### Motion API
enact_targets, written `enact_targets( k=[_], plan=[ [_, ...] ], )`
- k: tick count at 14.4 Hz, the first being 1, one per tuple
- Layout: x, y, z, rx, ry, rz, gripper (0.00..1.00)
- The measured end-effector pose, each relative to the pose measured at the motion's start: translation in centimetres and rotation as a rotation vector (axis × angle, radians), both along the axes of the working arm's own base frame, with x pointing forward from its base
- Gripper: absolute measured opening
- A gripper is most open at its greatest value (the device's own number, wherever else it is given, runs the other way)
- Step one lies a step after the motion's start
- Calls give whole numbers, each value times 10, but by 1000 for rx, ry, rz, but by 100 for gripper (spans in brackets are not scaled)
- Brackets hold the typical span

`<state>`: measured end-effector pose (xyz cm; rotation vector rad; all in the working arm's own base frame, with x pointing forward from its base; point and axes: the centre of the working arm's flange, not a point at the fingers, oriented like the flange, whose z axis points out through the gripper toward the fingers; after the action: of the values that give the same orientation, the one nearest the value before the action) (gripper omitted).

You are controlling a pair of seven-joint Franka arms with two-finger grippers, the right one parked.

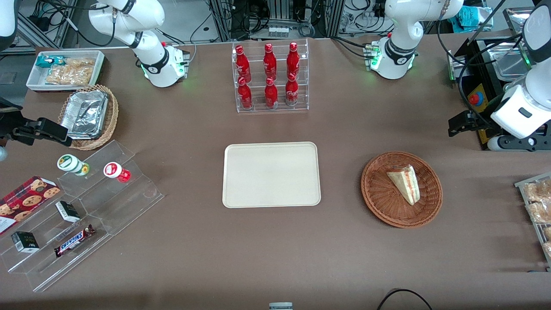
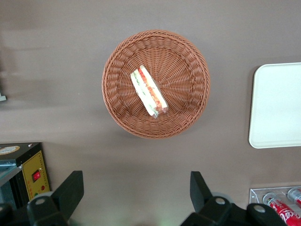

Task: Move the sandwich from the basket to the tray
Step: 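Move the left gripper over the wrapped sandwich in the wicker basket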

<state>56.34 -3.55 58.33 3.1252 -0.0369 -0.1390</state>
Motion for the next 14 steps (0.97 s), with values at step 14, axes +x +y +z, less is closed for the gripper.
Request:
enact_targets(
  k=[14],
  plan=[
    [16, -3, -171, 40, 39, 96, 100]
  ],
)
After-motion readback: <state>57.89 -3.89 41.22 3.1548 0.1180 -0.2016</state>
